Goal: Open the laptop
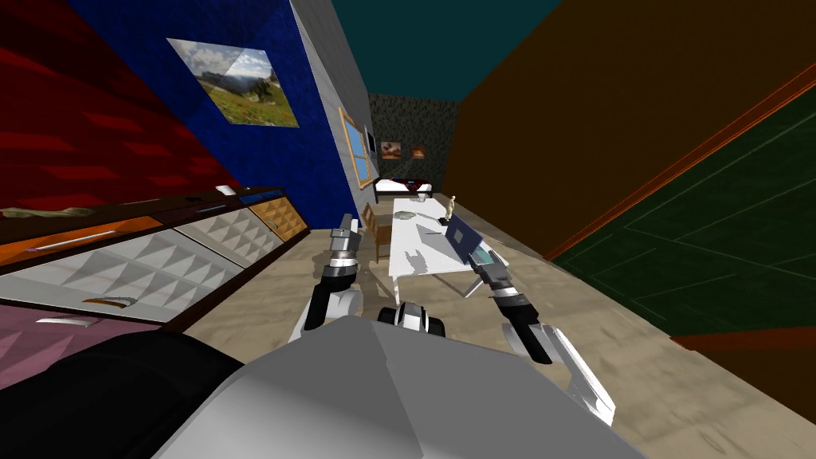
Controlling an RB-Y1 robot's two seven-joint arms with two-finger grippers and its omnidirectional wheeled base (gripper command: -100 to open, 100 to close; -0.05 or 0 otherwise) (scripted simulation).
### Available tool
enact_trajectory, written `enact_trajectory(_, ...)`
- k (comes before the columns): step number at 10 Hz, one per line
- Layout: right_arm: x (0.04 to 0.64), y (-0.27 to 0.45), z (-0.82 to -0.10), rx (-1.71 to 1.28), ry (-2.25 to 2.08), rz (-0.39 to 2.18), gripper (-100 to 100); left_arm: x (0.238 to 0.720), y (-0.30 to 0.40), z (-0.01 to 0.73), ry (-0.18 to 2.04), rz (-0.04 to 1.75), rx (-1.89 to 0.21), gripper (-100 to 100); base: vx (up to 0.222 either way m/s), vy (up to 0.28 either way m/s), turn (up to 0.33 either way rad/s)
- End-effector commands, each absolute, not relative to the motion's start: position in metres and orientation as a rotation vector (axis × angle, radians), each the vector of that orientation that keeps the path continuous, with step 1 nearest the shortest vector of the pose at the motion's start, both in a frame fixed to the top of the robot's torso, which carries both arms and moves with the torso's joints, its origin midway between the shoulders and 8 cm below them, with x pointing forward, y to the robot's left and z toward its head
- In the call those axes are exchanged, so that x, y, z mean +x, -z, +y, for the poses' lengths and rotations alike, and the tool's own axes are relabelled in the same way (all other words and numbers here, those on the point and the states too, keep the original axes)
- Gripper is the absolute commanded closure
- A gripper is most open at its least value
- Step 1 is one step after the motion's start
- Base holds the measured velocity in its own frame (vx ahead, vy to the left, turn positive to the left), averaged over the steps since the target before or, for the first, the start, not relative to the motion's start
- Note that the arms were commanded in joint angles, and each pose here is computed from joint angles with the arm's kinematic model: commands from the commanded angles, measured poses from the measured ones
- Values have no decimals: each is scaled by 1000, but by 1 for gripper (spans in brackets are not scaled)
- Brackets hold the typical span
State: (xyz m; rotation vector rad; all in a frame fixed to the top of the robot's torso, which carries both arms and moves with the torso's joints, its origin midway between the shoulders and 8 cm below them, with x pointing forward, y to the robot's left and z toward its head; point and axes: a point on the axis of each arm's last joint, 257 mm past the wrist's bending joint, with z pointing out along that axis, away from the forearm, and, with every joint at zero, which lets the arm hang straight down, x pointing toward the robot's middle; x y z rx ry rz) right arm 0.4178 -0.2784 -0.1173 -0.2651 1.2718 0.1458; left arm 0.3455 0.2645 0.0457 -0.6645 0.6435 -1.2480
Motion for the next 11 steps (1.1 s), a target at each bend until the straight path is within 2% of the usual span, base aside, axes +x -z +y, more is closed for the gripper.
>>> enact_trajectory(1,427,131,-298,-388,15,1310,-100,345,-46,264,1248,643,-664,0,50,6,75)
enact_trajectory(11,453,163,-378,-784,525,1357,-100,345,-46,265,1248,643,-664,0,39,0,58)
